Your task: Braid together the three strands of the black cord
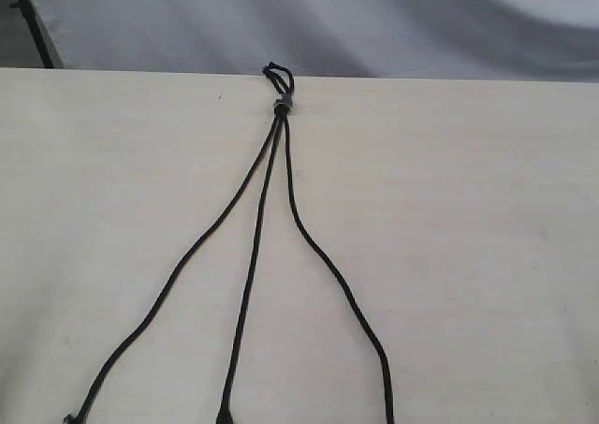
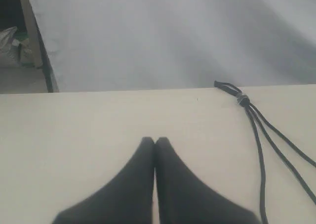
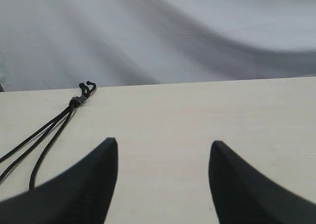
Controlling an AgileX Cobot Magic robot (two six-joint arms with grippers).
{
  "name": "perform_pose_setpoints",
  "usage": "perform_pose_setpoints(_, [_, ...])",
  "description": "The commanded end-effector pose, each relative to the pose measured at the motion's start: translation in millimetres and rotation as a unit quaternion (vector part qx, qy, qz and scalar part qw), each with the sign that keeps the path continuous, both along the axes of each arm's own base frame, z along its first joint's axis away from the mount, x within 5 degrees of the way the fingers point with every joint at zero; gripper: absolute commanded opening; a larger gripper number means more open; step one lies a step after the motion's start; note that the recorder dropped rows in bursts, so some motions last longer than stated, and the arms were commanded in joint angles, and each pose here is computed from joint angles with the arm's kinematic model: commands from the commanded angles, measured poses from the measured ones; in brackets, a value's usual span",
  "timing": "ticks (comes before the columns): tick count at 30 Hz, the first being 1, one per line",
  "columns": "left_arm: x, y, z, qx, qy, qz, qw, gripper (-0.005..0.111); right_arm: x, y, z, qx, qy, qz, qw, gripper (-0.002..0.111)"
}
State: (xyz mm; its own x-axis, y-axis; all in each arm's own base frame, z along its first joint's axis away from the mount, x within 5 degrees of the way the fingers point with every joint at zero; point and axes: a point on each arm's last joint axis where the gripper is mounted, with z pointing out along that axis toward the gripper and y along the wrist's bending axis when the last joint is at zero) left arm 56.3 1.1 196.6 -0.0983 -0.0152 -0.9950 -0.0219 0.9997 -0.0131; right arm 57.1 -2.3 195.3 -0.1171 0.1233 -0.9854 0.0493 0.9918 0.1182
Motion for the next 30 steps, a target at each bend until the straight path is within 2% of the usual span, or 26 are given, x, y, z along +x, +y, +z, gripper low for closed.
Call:
perform_pose_setpoints(1, [-0.3,0.0,-0.4,0.0,0.0,0.0,1.0,0.0,-0.3,-0.4,-0.3,-0.005,-0.002,-0.003,1.0,0.053])
perform_pose_setpoints(9, [-0.3,0.2,-0.1,0.007,-0.001,0.0,1.0,0.0,-0.3,-0.4,-0.3,-0.005,-0.002,-0.003,1.0,0.053])
perform_pose_setpoints(12, [-0.2,-0.1,0.1,-0.007,-0.003,0.0,1.0,0.0,-0.3,-0.4,-0.3,-0.005,-0.002,-0.003,1.0,0.053])
perform_pose_setpoints(13, [-0.2,-0.1,0.3,-0.018,-0.004,0.001,1.0,0.0,-0.3,-0.4,-0.3,-0.005,-0.002,-0.003,1.0,0.053])
perform_pose_setpoints(15, [0.0,-0.4,3.7,-0.113,-0.024,0.007,0.993,0.0,-0.1,-0.1,2.3,0.002,-0.017,-0.001,1.0,0.053])
perform_pose_setpoints(16, [0.2,-0.2,7.6,-0.16,-0.046,0.008,0.986,0.0,0.2,0.6,6.2,0.03,-0.039,0.0,0.999,0.053])
perform_pose_setpoints(17, [0.1,0.0,11.4,-0.182,-0.067,0.006,0.981,0.0,0.3,1.0,8.8,0.066,-0.054,0.0,0.996,0.053])
perform_pose_setpoints(18, [-0.3,0.2,18.1,-0.203,-0.103,0.001,0.974,0.0,0.2,1.0,14.7,0.137,-0.088,-0.001,0.987,0.053])
perform_pose_setpoints(19, [-0.9,0.4,22.6,-0.212,-0.128,-0.004,0.969,0.0,0.0,0.4,18.5,0.17,-0.11,-0.002,0.979,0.053])
perform_pose_setpoints(21, [-5.6,1.0,40.5,-0.231,-0.226,-0.025,0.946,0.0,-3.0,-4.6,33.6,0.242,-0.198,-0.009,0.95,0.053])
perform_pose_setpoints(24, [-14.3,1.5,57.8,-0.232,-0.326,-0.048,0.915,0.0,-11.4,-10.4,53.1,0.228,-0.315,-0.015,0.921,0.053])
perform_pose_setpoints(25, [-15.4,1.5,59.6,-0.209,-0.338,-0.044,0.917,0.0,-15.6,-9.8,60.3,0.185,-0.356,-0.012,0.916,0.053])
perform_pose_setpoints(27, [-15.3,1.4,65.5,-0.162,-0.322,-0.029,0.932,0.0,-15.3,-3.6,61.8,0.102,-0.355,0.003,0.929,0.053])
perform_pose_setpoints(30, [-6.3,1.2,68.2,-0.154,-0.257,-0.018,0.954,0.0,-12.1,0.0,63.1,0.067,-0.309,0.011,0.949,0.053])
